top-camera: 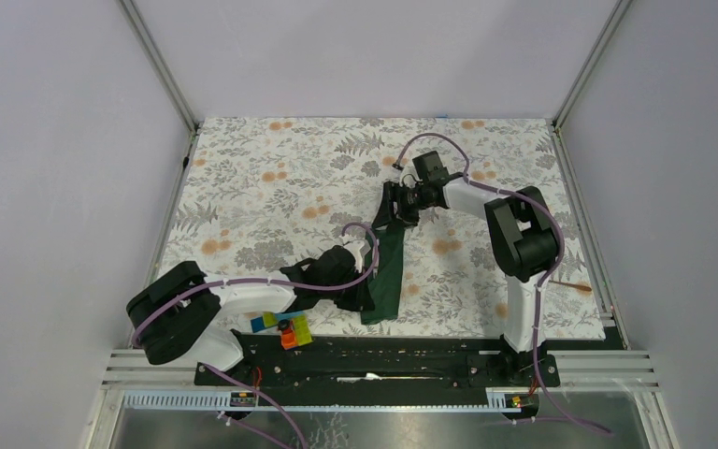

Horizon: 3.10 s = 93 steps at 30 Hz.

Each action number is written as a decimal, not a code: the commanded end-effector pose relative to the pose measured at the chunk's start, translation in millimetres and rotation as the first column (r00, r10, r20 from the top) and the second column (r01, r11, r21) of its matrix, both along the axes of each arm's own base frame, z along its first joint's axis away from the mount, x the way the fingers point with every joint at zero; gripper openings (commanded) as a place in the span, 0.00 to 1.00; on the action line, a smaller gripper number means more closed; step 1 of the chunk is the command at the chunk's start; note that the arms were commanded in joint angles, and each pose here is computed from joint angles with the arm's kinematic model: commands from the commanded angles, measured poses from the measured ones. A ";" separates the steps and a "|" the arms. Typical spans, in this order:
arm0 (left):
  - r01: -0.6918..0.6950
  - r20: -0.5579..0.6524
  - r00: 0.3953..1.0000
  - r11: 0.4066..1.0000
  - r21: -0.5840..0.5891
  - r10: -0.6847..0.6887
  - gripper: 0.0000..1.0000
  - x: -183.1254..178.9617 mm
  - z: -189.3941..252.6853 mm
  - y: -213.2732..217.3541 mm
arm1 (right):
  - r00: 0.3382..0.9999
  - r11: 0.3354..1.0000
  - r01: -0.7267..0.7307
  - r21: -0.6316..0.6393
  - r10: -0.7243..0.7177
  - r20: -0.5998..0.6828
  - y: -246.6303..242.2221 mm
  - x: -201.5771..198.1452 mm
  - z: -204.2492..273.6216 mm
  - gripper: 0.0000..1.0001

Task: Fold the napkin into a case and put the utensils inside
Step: Insert the knife into the folded napkin, then pick up the spoon from the corner of the board.

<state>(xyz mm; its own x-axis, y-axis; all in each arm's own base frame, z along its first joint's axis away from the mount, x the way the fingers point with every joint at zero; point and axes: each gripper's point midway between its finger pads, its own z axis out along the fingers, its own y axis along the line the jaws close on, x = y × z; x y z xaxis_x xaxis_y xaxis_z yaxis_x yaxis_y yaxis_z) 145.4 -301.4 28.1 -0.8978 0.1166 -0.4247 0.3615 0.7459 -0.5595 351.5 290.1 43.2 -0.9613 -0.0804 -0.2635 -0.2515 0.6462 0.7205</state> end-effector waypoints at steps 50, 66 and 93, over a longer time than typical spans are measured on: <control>0.037 0.544 0.838 0.999 0.031 -0.048 0.98 26.1 220.9 28.9 | 0.730 0.233 -0.464 -0.854 0.647 -0.220 -354.1 -106.3 20.1 0.62; -0.004 0.553 0.832 0.995 0.102 -0.053 0.99 30.8 207.3 31.4 | 0.742 0.367 -0.468 -0.804 0.657 -0.133 -374.1 -138.9 -5.5 0.62; -0.034 0.529 0.847 0.990 0.137 -0.045 0.99 39.5 193.2 34.1 | 0.747 0.496 -0.344 -0.797 0.659 0.088 -346.1 -101.4 -40.8 0.15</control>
